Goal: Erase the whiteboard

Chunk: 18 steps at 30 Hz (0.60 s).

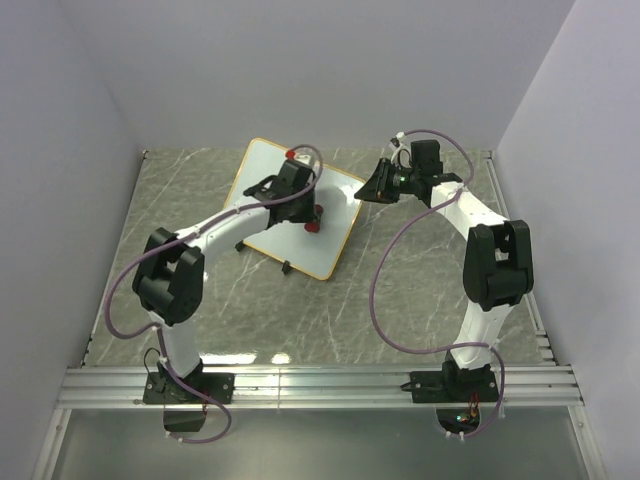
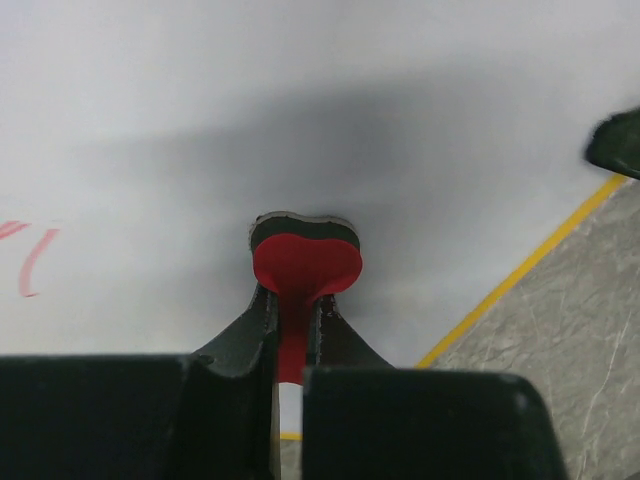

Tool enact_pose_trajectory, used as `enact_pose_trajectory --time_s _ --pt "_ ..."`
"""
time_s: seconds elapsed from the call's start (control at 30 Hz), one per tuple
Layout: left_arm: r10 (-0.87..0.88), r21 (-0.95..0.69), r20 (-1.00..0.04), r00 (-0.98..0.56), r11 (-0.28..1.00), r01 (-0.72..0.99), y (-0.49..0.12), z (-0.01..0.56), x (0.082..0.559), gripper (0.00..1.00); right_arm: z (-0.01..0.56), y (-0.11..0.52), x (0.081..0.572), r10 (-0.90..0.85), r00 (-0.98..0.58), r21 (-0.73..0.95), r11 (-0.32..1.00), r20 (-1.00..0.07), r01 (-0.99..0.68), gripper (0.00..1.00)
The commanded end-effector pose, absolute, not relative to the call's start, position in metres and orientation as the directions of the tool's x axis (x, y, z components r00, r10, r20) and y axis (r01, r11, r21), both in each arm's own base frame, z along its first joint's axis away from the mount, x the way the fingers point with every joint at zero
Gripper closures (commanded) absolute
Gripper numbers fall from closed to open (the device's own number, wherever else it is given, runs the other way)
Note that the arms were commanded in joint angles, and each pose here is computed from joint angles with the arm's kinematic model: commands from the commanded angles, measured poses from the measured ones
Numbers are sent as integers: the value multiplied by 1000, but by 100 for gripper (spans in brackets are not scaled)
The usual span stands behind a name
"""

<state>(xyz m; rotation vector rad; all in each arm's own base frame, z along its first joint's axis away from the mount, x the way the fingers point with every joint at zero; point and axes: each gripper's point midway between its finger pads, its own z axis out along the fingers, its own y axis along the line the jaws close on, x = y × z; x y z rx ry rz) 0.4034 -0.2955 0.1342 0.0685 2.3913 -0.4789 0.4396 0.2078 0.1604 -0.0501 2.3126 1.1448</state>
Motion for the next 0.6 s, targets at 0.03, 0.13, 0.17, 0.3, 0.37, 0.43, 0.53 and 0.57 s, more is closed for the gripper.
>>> enact_pose_trajectory --time_s 0.03,0.13,0.17,0.3,0.37,0.43,0.53,0.57 --pt "-201 -301 -617 -761 954 -8 -215 111 422 100 158 201 436 188 -834 675 688 -519 -265 100" --pt "-277 -291 -593 -756 949 -119 -171 96 421 100 156 201 435 189 -836 676 688 -516 -262 100" --pt "-287 -283 -590 -755 949 -140 -162 90 419 100 156 201 436 191 -836 677 689 -515 -260 100" --pt "-291 -257 -586 -756 952 -167 -154 81 414 100 156 203 437 191 -839 681 685 -510 -258 100" --pt "-298 -276 -577 -761 947 -162 -158 79 412 100 158 203 439 192 -835 679 686 -515 -261 100" --pt "-296 -297 -583 -757 945 -141 -166 84 413 100 159 203 439 192 -836 679 686 -514 -260 100" --pt "-262 -311 -593 -762 947 -84 -190 92 413 100 158 202 439 190 -836 675 690 -515 -260 100" --pt "-242 -322 -602 -761 946 -46 -207 100 412 100 156 201 438 189 -838 674 692 -512 -256 100"
